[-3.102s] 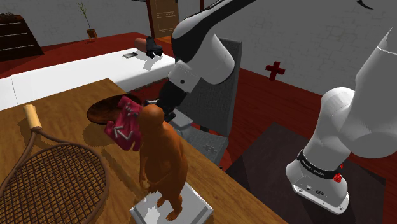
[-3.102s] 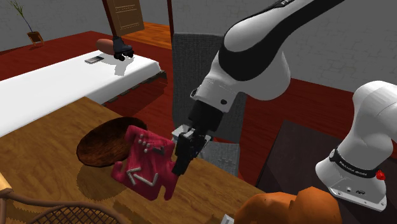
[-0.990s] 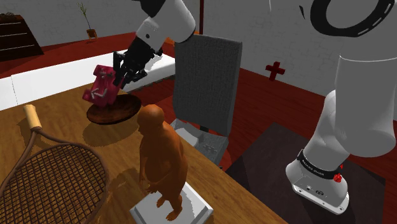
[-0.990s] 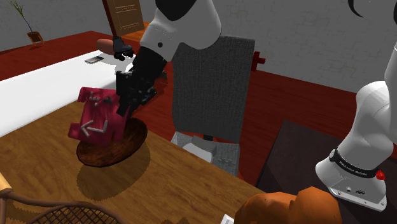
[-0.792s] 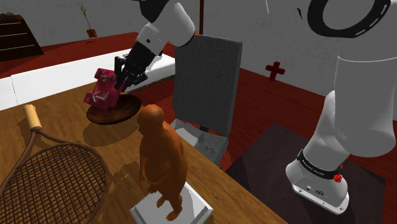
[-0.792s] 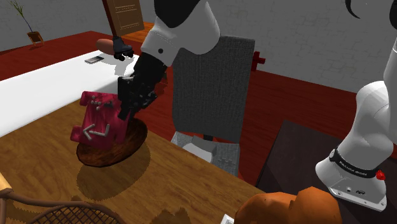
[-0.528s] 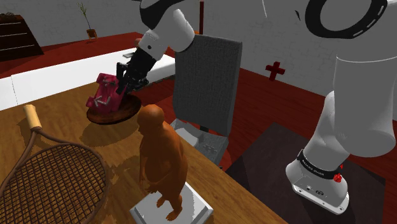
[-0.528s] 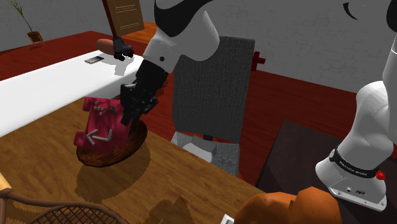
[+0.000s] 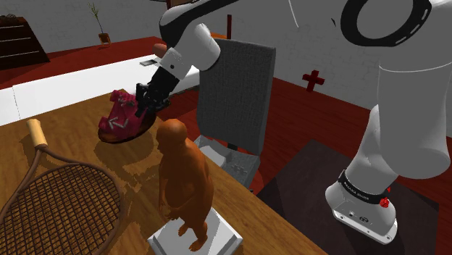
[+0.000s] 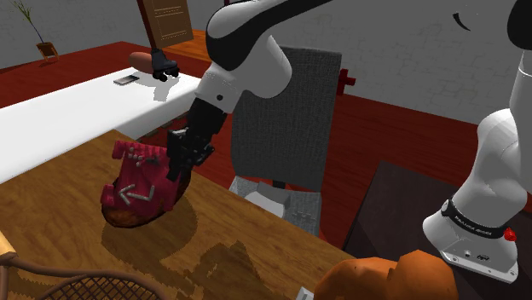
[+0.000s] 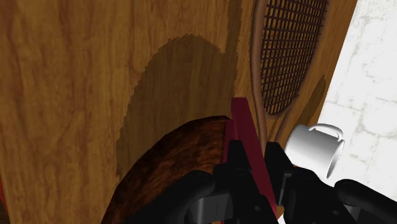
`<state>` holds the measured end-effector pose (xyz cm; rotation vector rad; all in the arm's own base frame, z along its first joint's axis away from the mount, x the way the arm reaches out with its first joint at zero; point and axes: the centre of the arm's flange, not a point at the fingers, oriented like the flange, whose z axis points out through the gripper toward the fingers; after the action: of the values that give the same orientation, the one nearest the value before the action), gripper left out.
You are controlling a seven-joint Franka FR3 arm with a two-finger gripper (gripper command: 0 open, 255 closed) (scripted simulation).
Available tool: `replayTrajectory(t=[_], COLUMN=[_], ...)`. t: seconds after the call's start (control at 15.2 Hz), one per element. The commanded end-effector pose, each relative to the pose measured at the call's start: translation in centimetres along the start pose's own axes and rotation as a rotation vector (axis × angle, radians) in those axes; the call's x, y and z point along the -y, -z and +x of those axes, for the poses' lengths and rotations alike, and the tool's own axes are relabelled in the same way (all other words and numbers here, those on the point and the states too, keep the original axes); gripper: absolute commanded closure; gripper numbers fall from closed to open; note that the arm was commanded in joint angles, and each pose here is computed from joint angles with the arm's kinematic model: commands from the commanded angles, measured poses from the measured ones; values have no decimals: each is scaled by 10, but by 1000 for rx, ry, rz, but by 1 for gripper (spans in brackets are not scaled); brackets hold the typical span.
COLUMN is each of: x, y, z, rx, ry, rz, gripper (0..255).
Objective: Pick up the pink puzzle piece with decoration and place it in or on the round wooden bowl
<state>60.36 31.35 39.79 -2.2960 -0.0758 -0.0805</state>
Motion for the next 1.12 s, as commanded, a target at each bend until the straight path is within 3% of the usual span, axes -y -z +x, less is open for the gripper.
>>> replayTrajectory(t=[0.0, 0.33, 0.4, 0.73, 0.99, 1.06], x=[-3, -3, -3, -3, -3, -3], y=[-1, -1, -1, -1, 49, 49], z=[1, 1, 1, 1, 1, 1], rx=[-2, -2, -2, -2, -2, -2], ry=[-3, -3, -3, -3, -3, -3], rz=[-2, -2, -2, -2, -2, -2], gripper=[255, 255, 0, 0, 0, 0])
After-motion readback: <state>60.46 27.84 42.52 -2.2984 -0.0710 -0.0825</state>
